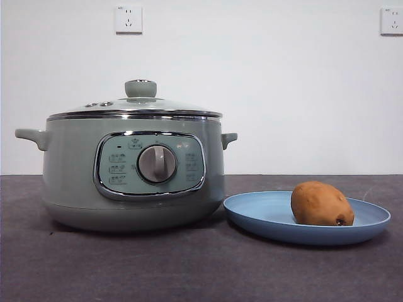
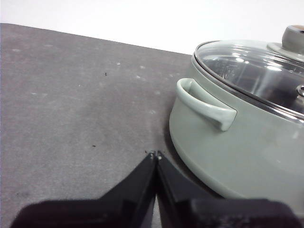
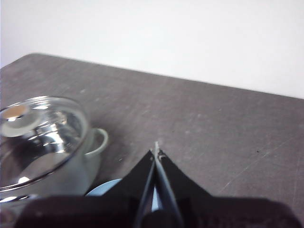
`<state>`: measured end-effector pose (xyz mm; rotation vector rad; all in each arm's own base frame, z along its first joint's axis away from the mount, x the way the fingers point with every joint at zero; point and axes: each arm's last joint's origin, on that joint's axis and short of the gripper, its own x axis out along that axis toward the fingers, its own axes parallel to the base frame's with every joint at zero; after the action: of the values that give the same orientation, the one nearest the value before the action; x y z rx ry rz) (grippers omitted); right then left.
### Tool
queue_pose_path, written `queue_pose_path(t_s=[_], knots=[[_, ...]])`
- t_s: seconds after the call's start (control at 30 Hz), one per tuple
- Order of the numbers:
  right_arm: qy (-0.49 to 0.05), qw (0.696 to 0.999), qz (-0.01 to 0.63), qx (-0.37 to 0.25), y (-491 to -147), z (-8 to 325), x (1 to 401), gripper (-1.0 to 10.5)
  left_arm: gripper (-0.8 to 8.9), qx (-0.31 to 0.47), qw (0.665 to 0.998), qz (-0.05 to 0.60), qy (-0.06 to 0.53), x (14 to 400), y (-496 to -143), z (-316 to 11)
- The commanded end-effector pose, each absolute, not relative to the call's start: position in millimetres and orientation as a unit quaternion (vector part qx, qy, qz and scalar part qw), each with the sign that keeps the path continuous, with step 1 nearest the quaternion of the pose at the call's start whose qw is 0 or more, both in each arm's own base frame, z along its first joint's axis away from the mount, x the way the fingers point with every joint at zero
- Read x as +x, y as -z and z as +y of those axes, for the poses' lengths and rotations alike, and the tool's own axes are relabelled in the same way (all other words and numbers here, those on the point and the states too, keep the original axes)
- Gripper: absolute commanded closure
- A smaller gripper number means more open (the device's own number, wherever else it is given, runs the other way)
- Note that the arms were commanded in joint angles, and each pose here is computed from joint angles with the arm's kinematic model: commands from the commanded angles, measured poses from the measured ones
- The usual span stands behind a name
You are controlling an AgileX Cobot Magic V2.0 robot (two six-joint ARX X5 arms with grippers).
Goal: Take the potato out from the steamer,put the potato on the plate,close the lid
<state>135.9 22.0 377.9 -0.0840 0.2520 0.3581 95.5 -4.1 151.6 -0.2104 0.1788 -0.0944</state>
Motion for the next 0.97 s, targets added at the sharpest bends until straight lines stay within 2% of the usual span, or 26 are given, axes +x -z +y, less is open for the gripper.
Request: queue_pose_path(t_s=[0.03,0.27,0.4,0.6,0.97], knots=[[-0.170,0.978,0.120,-0.026,-329.4,21.0,140.4,9.5,8.17,-0.104,0.989,0.092,0.045,96.1,-147.5,-3.9],[-0.153,0.982,0.106,0.039,-231.3,17.1,128.1,9.5,8.17,-0.104,0.989,0.092,0.045,96.1,-147.5,-3.9],[-0.129,0.982,0.113,0.082,-192.3,11.7,118.1,9.5,8.17,-0.104,0.989,0.092,0.045,96.1,-147.5,-3.9],[-0.112,0.984,0.105,0.085,-165.5,7.6,108.8,9.5,8.17,-0.104,0.989,0.092,0.045,96.1,-147.5,-3.9],[-0.109,0.985,0.105,0.085,-148.2,7.2,102.5,9.5,8.17,-0.104,0.989,0.092,0.045,96.1,-147.5,-3.9]])
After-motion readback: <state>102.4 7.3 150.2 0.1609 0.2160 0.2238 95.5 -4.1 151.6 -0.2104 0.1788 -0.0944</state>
